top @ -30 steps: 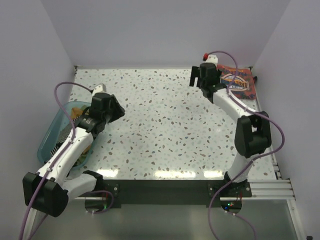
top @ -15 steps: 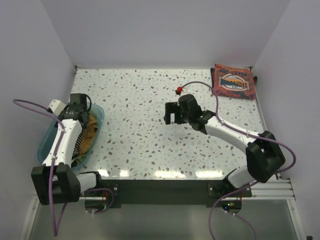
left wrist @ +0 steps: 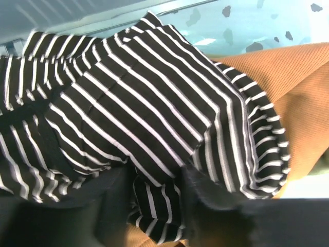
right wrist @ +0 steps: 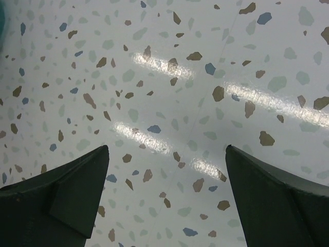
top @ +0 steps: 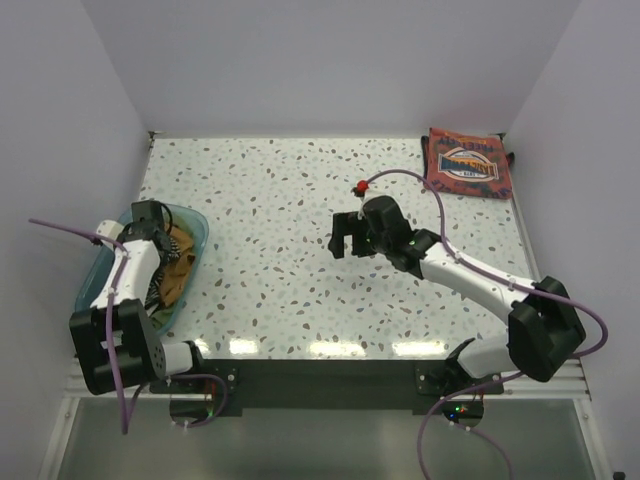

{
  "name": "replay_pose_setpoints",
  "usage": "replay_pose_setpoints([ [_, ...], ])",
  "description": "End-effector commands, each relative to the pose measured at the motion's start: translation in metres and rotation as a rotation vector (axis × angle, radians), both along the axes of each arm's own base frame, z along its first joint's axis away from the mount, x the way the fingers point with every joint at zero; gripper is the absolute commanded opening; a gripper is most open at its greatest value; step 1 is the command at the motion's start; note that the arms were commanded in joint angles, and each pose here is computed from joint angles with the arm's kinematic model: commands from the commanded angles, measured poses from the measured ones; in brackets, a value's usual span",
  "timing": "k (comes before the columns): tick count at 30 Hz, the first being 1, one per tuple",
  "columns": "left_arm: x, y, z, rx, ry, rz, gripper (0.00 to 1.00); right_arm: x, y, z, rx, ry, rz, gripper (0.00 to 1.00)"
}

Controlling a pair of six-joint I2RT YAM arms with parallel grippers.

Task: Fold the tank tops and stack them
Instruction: Grab the tank top from the pile

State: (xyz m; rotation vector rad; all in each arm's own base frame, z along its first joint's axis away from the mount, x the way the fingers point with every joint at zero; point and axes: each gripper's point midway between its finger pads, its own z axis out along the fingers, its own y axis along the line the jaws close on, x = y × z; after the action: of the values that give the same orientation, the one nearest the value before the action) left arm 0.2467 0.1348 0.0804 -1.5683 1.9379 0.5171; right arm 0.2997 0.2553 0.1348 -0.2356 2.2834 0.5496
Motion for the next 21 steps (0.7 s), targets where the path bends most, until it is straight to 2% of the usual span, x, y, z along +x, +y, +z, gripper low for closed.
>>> replay_pose_setpoints([
  [1, 0.015, 0.011, 0.021, 0.033, -0.061, -0.003, 0.33, -0.006, 0.000, 0.015, 0.031, -0.027, 0.014, 0.99],
  [2, 0.017, 0.012, 0.030, 0.043, -0.077, -0.006, 0.23, -0.006, -0.001, 0.016, 0.028, -0.027, 0.014, 0.99],
  [5, 0.023, 0.014, 0.066, 0.076, -0.138, -0.034, 0.08, -0.007, 0.000, 0.018, 0.027, -0.028, 0.022, 0.99],
  [7, 0.027, 0.015, 0.091, 0.098, -0.185, -0.050, 0.02, -0.006, 0.002, 0.020, 0.033, -0.027, 0.028, 0.99],
  [14, 0.051, 0.001, 0.164, 0.116, -0.385, -0.210, 0.00, -0.006, 0.000, 0.044, 0.067, -0.067, 0.008, 0.99],
  [21, 0.071, -0.027, 0.246, 0.164, -0.533, -0.386, 0.00, -0.008, 0.001, 0.083, 0.191, -0.095, -0.049, 0.99],
])
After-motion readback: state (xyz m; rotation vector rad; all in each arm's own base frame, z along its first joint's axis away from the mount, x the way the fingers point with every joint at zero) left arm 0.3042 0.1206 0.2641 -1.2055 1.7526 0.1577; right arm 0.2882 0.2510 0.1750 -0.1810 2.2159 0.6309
